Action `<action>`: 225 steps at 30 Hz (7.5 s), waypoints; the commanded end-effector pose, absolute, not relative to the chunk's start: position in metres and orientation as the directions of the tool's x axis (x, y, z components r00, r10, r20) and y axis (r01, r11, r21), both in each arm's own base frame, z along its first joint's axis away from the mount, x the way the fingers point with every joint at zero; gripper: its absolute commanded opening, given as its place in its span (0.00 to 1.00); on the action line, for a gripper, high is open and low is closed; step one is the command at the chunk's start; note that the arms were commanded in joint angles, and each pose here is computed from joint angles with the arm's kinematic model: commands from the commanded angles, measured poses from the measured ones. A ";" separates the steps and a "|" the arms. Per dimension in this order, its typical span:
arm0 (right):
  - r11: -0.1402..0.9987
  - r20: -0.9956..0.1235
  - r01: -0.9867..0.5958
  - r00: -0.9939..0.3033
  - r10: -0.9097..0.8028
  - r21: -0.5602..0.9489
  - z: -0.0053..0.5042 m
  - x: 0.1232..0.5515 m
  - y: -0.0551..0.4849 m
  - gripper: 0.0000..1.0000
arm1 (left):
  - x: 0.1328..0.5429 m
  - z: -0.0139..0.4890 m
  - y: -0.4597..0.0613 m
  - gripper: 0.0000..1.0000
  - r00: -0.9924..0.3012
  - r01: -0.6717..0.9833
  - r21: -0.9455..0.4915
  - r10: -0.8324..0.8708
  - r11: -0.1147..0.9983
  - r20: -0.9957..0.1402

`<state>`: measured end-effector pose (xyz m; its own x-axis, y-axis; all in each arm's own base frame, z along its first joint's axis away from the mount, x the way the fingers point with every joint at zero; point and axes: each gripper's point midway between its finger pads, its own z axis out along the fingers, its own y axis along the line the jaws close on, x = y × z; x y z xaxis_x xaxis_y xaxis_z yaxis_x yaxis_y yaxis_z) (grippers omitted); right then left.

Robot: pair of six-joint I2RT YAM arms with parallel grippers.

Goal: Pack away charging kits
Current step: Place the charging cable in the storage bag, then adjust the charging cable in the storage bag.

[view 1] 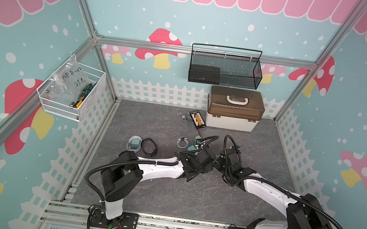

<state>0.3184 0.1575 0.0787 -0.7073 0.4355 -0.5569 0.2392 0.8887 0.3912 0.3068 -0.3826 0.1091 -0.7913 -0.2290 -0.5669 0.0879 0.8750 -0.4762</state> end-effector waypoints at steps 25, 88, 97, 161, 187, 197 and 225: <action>0.887 -0.535 0.284 -0.715 0.449 0.364 0.059 0.318 0.132 0.08 | 0.299 0.130 -0.312 0.00 -0.734 -0.005 -0.315 -0.217 0.949 -0.644; 0.988 -0.380 0.152 -0.913 0.150 0.025 0.025 0.281 0.115 0.42 | 0.290 0.137 -0.320 0.00 -0.757 0.091 -0.332 -0.152 0.939 -0.635; 0.995 -0.258 0.061 -0.965 0.040 -0.073 -0.017 0.286 0.127 0.39 | 0.292 0.144 -0.320 0.00 -0.749 0.095 -0.323 -0.146 0.942 -0.646; 0.971 -0.455 0.137 -0.864 0.214 0.197 0.057 0.304 0.191 0.00 | 0.273 0.112 -0.401 0.00 -0.827 0.275 -0.562 -0.106 0.781 -0.552; 0.940 -0.466 0.114 -0.845 0.262 0.323 0.088 0.302 0.188 0.44 | 0.278 0.111 -0.372 0.00 -0.798 0.163 -0.616 -0.264 0.771 -0.542; 0.931 -0.479 0.128 -0.829 0.290 0.342 0.093 0.299 0.165 0.58 | 0.290 0.109 -0.365 0.00 -0.786 0.123 -0.592 -0.286 0.796 -0.548; 0.963 -0.442 0.119 -0.870 0.219 0.242 0.047 0.292 0.169 0.46 | 0.304 0.110 -0.368 0.00 -0.777 0.115 -0.527 -0.254 0.842 -0.576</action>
<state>0.2971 0.1757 0.0564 -0.8731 0.2025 -0.4435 0.0863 0.9595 0.2681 0.2923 -0.3729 0.1019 -0.8047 -0.2313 -0.5469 0.1349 0.8257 -0.5477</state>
